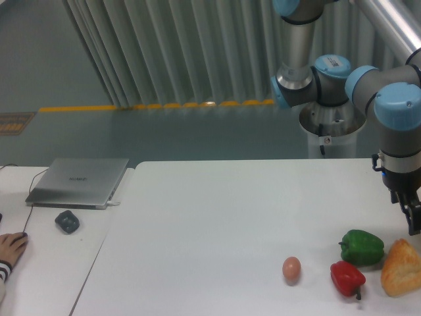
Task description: Place the yellow pepper on the table
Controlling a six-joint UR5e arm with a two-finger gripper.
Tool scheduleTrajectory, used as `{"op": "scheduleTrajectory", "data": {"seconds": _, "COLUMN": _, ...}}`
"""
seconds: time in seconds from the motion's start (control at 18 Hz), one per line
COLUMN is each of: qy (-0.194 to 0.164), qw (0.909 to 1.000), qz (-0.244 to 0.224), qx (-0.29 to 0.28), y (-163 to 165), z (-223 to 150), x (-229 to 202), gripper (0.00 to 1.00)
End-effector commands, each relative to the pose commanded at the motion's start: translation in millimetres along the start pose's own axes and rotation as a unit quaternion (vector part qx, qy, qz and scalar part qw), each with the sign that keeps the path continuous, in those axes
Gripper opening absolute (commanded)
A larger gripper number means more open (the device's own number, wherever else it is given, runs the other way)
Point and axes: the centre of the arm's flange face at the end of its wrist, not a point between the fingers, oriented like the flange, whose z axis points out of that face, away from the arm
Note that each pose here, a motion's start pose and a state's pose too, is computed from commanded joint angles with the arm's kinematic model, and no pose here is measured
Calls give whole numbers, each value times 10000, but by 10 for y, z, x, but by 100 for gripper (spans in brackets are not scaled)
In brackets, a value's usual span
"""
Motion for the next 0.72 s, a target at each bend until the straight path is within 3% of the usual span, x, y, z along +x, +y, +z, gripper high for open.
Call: {"op": "scheduleTrajectory", "data": {"seconds": 0.72, "qy": -134, "qw": 9991, "qz": -284, "qx": 294, "y": 42, "z": 175, "x": 26, "gripper": 100}}
